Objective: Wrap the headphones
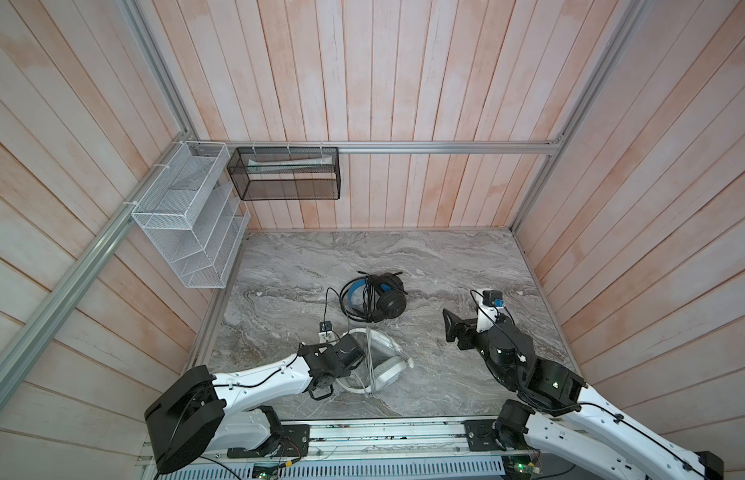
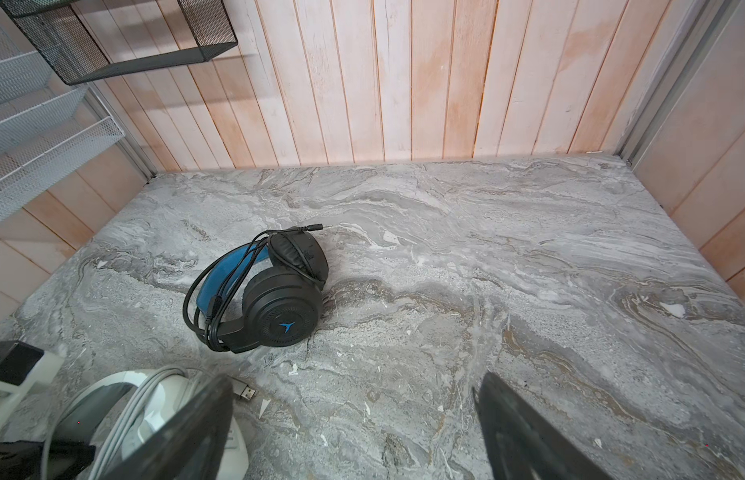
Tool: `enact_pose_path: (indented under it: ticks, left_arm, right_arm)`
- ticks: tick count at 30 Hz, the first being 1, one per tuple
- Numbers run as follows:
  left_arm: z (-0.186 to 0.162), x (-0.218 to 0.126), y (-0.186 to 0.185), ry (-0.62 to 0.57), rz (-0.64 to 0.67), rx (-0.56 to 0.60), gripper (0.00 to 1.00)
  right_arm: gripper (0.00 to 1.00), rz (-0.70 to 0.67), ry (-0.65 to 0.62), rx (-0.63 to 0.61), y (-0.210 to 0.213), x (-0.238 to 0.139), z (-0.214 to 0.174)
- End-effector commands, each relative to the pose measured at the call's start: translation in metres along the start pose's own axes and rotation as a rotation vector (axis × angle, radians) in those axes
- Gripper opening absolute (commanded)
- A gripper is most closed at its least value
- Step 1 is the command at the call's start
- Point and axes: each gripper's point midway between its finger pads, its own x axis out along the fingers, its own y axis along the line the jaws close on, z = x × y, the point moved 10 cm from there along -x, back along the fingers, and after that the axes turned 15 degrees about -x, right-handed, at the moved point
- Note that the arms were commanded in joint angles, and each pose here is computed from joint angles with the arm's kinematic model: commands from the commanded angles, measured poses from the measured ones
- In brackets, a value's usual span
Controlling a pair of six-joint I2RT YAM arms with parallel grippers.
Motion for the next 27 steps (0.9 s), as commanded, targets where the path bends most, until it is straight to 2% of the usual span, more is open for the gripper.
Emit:
enact_pose_path:
  ticks: [1, 3, 5, 11, 12, 14, 15, 18, 22, 27]
  left_arm:
    - [-0.001, 0.004, -0.005, -0.013, -0.056, -0.054, 0.00]
    - [-0.004, 0.008, -0.003, 0.003, -0.047, -0.049, 0.01]
    - [-0.006, 0.010, -0.001, 0.015, -0.051, -0.049, 0.10]
    - [-0.004, 0.002, -0.001, 0.019, -0.085, -0.072, 0.47]
    - [-0.003, -0.001, -0.002, 0.018, -0.089, -0.076, 0.56]
    - [0.001, -0.009, -0.004, 0.015, -0.104, -0.079, 0.81]
    - [0.003, -0.013, -0.006, 0.014, -0.115, -0.082, 0.90]
    - [0.011, -0.028, -0.012, 0.006, -0.136, -0.083, 0.99]
    - [0.028, -0.057, -0.024, -0.026, -0.178, -0.072, 0.99]
    - [0.058, -0.091, -0.029, -0.215, -0.263, -0.044, 0.99]
  right_arm:
    - [0.93, -0.024, -0.003, -0.010, -0.002, -0.001, 0.005]
    - [0.93, -0.024, 0.000, -0.011, -0.002, -0.001, 0.004]
    - [0.93, -0.029, -0.001, -0.008, -0.003, -0.001, 0.003]
    - [0.94, -0.053, -0.010, 0.005, -0.006, -0.002, 0.004]
    - [0.95, -0.057, -0.011, 0.007, -0.006, -0.002, 0.004]
    - [0.97, -0.064, -0.010, 0.010, -0.006, -0.002, 0.004]
    - [0.98, -0.071, -0.010, 0.013, -0.007, -0.002, 0.004]
    - [0.99, -0.088, -0.002, 0.016, -0.006, 0.001, 0.003]
    - [1.00, -0.163, -0.002, 0.026, -0.008, 0.006, 0.002]
    - [0.98, -0.280, -0.077, 0.050, -0.012, 0.013, -0.002]
